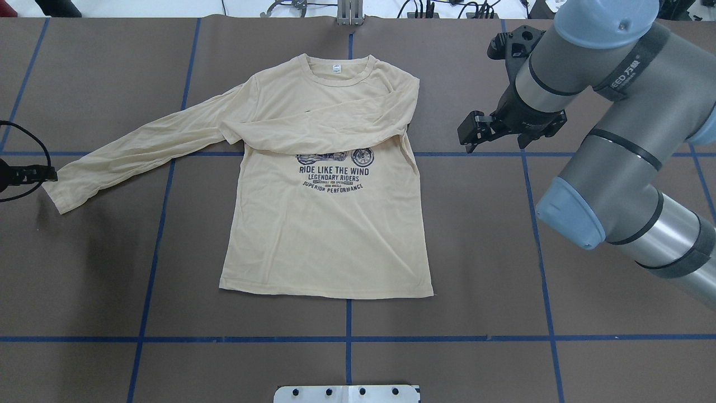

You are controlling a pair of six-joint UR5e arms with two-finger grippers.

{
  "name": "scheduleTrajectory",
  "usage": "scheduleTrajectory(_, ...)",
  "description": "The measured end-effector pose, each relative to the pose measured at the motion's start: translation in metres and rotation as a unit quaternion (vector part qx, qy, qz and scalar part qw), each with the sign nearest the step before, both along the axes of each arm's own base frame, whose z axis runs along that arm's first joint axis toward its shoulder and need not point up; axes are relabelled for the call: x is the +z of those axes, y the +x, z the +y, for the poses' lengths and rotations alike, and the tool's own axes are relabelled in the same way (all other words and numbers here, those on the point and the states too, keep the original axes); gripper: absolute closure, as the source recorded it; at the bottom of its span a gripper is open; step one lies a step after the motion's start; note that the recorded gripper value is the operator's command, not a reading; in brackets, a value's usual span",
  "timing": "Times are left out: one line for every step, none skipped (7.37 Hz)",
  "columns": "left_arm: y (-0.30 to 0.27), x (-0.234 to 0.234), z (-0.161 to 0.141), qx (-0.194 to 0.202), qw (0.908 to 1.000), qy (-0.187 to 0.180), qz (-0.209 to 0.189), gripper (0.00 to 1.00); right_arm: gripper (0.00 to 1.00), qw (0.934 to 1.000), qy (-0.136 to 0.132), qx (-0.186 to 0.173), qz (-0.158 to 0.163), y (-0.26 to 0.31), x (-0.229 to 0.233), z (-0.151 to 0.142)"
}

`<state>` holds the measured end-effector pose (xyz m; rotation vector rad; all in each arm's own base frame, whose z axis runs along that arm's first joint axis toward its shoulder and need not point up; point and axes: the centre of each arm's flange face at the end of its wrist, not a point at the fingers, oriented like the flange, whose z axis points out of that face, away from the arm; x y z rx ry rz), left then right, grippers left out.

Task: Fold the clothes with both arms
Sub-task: 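Lower the left gripper to the cuff of the other sleeve and grasp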

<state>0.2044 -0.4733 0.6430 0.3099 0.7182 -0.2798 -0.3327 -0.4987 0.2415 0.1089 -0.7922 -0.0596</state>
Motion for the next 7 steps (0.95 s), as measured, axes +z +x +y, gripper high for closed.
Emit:
scheduleTrajectory(0.002,0.000,0.000,0.002,1.0000,-0.001,0.000,0.25,0.00,1.0000,-0.001,0.001,0.000,0.000,0.000,0.000)
scheduleTrajectory(0.006,0.000,0.000,0.005,1.0000,-0.002,0.000,0.25,0.00,1.0000,-0.001,0.001,0.000,0.000,0.000,0.000)
scheduleTrajectory(0.008,0.000,0.000,0.008,1.0000,-0.002,0.001,0.25,0.00,1.0000,-0.001,0.001,0.000,0.000,-0.001,0.000)
scheduleTrajectory(0.011,-0.001,0.001,0.011,0.9999,-0.002,0.001,0.25,0.00,1.0000,-0.001,0.002,0.000,0.000,-0.001,0.000)
scheduleTrajectory(0.014,-0.001,0.002,0.014,0.9999,-0.002,0.001,0.25,0.00,1.0000,-0.001,0.002,0.000,0.000,-0.001,0.000)
scheduleTrajectory(0.016,0.000,0.002,0.016,0.9999,-0.003,0.001,0.25,0.00,1.0000,-0.001,0.003,0.000,0.000,-0.001,0.000)
scheduleTrajectory(0.016,0.000,0.003,0.016,0.9999,-0.003,0.000,0.26,0.00,1.0000,-0.002,0.003,-0.001,-0.001,-0.001,0.000)
